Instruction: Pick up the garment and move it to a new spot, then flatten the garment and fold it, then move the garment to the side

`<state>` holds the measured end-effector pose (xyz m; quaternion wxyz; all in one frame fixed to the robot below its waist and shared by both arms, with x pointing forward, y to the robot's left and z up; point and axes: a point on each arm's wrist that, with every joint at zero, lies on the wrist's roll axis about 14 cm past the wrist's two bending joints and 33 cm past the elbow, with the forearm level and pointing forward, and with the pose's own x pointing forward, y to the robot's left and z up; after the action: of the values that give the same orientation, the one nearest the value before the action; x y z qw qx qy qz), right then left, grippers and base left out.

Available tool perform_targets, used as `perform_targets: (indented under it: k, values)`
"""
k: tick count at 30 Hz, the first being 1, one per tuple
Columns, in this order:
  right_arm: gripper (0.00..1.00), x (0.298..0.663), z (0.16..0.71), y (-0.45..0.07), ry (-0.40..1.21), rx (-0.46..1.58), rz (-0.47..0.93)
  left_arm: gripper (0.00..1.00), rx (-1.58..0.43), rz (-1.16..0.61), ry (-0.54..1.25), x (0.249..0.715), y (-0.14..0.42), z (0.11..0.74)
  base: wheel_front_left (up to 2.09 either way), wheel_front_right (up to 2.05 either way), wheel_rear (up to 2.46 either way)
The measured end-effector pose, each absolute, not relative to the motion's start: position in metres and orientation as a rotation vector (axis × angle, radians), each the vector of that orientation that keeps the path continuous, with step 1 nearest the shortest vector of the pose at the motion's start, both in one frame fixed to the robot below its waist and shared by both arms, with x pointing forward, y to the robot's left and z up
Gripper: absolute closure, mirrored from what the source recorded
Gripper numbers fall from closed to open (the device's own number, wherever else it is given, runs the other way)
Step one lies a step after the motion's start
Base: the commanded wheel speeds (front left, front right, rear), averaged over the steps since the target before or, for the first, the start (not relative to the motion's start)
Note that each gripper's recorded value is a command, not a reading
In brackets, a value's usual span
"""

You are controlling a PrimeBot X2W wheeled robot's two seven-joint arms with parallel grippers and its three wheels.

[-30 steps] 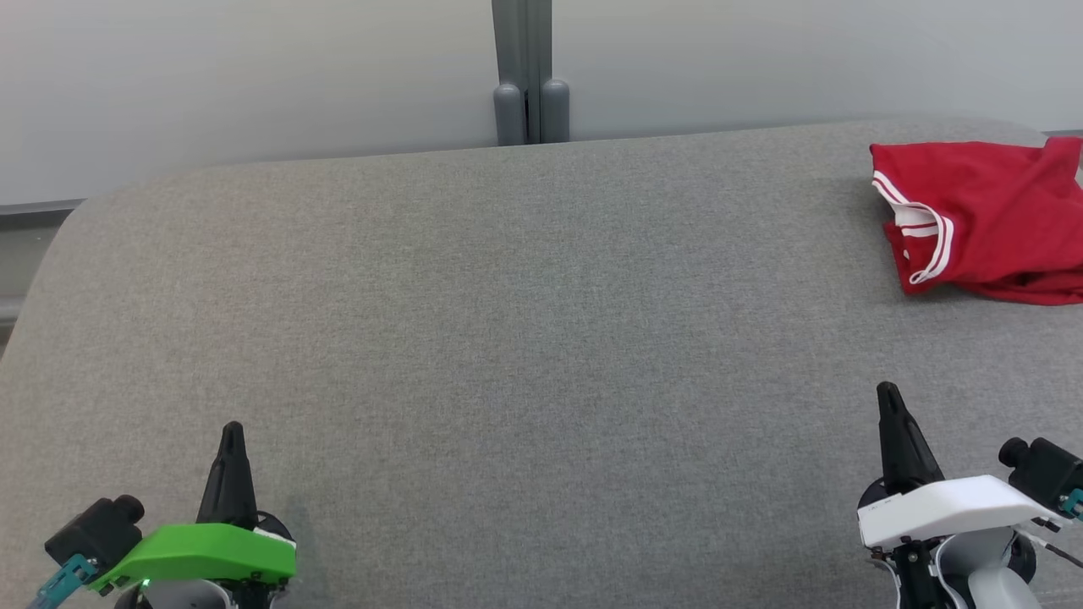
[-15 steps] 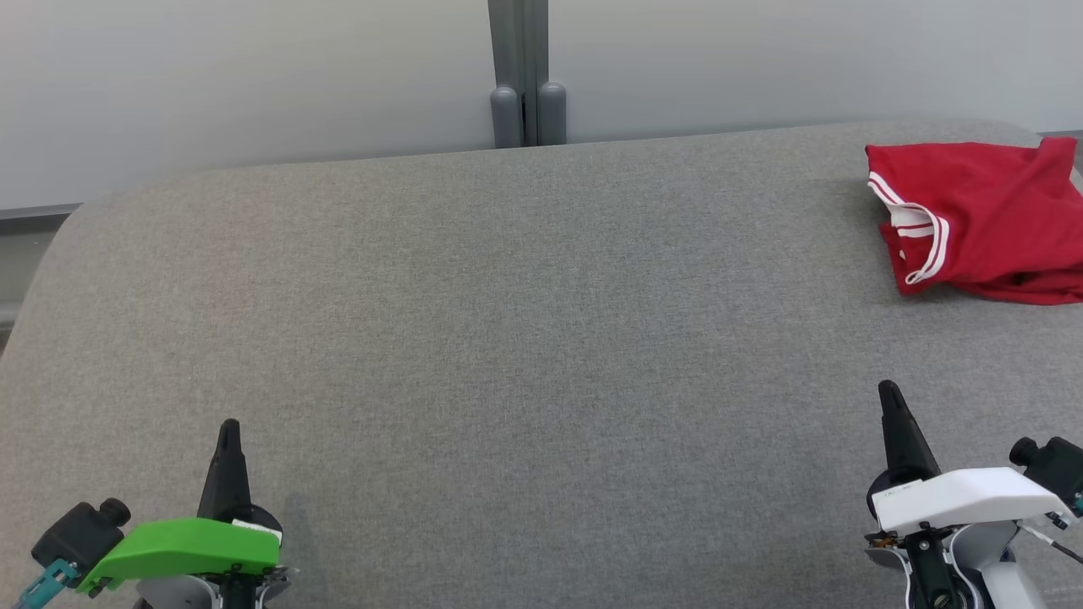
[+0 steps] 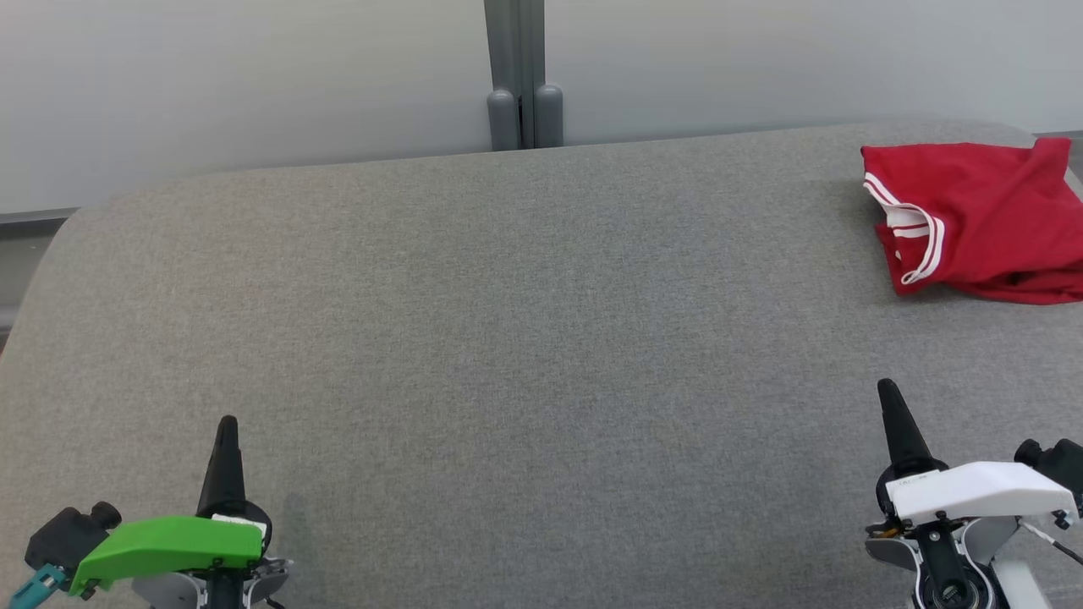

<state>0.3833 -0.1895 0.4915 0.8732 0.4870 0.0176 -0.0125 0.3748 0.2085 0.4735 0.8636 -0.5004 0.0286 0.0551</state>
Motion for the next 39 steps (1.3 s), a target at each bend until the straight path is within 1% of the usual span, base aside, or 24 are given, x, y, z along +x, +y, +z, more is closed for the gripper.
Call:
perform_targets:
  k: [39]
  values:
    - [1.0, 0.387, 0.499, -0.196, 0.026, 1.378, -0.023, 1.0, -1.394, 0.06, 0.032, 0.383, 0.203, 0.491, 0.0, 0.0, 0.0]
